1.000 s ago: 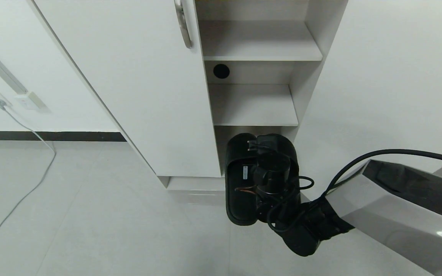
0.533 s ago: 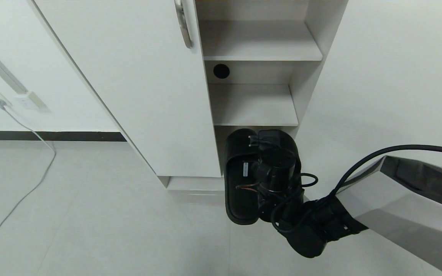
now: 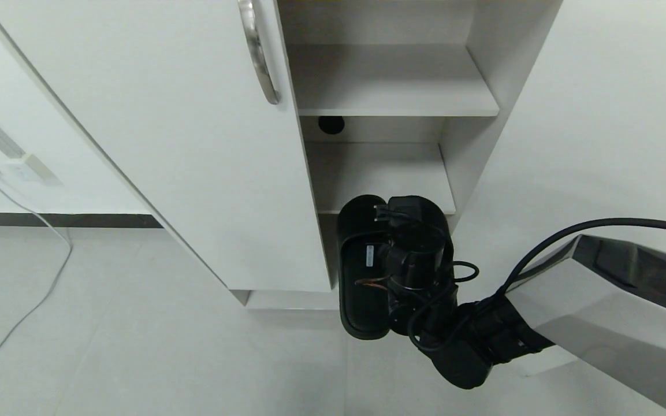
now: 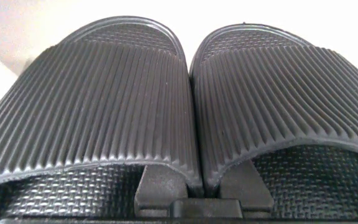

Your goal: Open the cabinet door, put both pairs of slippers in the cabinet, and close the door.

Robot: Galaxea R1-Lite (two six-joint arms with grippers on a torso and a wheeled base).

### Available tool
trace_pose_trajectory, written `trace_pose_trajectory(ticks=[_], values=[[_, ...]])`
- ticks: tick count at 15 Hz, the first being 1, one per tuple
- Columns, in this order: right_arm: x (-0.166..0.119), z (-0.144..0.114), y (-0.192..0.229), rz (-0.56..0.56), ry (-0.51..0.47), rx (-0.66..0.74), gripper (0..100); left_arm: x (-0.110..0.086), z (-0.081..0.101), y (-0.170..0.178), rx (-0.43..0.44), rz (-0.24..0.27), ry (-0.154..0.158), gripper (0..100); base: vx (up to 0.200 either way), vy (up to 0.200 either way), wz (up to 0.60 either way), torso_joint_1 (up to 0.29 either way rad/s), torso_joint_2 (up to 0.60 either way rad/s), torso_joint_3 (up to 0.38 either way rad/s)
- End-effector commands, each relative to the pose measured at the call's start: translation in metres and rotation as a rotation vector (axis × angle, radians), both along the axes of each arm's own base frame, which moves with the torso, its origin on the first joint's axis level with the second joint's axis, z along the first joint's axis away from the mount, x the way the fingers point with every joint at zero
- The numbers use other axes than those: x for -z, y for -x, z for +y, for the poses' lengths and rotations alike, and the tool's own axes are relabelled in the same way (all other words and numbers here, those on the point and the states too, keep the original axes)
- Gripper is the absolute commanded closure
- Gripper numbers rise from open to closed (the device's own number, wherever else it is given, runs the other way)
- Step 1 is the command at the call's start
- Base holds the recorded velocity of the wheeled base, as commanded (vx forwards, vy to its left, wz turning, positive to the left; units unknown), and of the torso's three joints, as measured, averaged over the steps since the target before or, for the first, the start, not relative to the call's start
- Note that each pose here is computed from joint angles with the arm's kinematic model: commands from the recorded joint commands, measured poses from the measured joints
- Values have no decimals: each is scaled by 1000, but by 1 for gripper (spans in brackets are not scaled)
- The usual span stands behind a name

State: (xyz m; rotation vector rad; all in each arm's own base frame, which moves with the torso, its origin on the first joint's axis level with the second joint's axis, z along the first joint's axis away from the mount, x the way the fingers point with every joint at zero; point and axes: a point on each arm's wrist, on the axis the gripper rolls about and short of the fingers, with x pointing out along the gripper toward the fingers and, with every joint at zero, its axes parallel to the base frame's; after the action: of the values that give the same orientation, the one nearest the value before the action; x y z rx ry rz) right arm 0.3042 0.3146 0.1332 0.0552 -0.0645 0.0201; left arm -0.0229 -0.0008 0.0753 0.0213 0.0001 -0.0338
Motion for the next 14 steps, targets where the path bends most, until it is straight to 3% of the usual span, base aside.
trace_pose_trajectory(ticks=[1,3,7,14], values=[[6,2,-1,6,6,-2,100,0,0,0,0,1,0,100,200,0,0,2,7,2],[15,3,-4,19,19,1,100,0,0,0,0,1,1,100,200,0,0,-2,5,2],[29,-4,-27,27,32,19,100,0,0,0,0,1,1,100,0,0,0,0,0,0],[12,-2,-85,8,29,66,100,0,0,0,-2,0,1,100,0,0,0,0,0,0]])
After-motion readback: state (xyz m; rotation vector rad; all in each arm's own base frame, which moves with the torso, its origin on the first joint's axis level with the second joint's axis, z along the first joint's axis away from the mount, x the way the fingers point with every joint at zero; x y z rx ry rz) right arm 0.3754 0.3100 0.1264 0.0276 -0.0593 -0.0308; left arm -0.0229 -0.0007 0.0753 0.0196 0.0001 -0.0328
